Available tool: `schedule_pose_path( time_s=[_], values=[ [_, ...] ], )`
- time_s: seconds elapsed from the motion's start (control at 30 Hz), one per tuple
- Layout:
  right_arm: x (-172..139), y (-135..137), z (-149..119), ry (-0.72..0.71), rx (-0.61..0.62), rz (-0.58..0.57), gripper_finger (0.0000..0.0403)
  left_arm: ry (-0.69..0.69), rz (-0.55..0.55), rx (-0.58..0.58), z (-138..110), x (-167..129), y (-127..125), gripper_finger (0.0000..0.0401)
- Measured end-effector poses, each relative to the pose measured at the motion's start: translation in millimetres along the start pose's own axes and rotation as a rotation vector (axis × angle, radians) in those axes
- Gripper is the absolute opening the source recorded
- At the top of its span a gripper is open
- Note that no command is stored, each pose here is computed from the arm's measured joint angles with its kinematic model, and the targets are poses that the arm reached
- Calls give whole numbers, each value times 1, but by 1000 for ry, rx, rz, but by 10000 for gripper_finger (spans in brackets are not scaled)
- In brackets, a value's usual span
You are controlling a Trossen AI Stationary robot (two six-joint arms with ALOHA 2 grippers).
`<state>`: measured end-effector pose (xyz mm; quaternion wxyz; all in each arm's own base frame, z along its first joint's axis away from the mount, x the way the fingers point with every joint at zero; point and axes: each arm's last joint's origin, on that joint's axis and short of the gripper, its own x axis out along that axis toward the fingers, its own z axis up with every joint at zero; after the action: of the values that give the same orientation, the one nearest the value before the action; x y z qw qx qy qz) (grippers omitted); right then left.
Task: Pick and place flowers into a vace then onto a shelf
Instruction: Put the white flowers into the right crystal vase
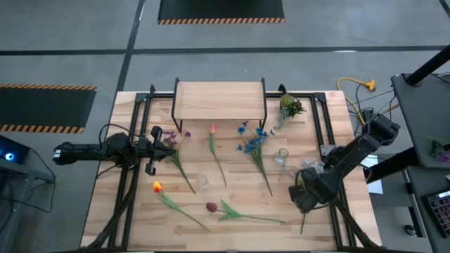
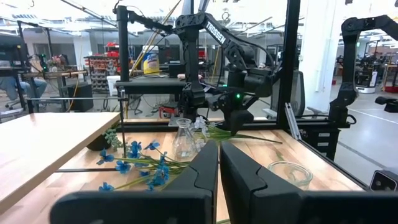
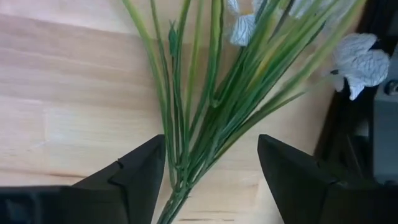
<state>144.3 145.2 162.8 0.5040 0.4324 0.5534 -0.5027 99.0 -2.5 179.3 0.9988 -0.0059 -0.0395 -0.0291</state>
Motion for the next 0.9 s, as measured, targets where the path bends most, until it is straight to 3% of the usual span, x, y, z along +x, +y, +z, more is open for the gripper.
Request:
schedule_pose_path(
  time_s=[0.57, 0.9],
  values=[
    [26, 14, -13, -32, -31, -85, 228, -27, 0, 24, 2, 0, 0, 0],
    [25, 14, -14, -25, -35, -64, 164, -32, 0, 25, 3, 0, 0, 0]
  ],
)
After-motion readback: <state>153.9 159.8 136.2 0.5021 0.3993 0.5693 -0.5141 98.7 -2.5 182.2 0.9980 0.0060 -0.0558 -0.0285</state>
